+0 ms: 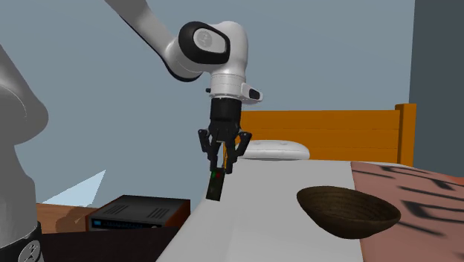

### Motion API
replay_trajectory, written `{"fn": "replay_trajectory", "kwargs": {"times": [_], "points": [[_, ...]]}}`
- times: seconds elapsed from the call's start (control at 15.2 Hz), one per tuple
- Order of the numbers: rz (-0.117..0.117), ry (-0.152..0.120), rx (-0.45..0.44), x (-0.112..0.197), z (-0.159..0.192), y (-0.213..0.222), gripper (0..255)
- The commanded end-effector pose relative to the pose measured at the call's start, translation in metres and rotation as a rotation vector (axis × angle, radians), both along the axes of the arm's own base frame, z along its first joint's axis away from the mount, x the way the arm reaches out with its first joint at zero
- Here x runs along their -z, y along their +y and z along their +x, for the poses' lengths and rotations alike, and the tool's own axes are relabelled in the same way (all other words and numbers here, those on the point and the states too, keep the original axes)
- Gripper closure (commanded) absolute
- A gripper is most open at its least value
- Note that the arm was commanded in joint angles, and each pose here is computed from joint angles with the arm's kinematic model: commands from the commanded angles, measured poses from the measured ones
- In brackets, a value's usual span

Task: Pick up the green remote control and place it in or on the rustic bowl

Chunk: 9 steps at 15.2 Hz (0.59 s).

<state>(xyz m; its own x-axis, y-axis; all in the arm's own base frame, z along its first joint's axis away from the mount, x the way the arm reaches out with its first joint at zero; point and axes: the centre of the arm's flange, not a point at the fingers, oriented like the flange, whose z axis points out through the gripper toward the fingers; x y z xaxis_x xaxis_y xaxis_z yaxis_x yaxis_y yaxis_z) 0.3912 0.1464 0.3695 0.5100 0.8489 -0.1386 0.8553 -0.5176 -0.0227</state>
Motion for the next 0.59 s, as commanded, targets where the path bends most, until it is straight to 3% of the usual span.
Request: {"fn": "replay_trajectory", "kwargs": {"times": [0.0, 0.2, 0.53], "points": [[0.000, 0.000, 0.000, -0.012, -0.001, 0.000, 255], [0.000, 0.000, 0.000, -0.027, -0.001, 0.000, 255], [0.000, 0.000, 0.000, -0.028, 0.062, -0.022, 255]]}}
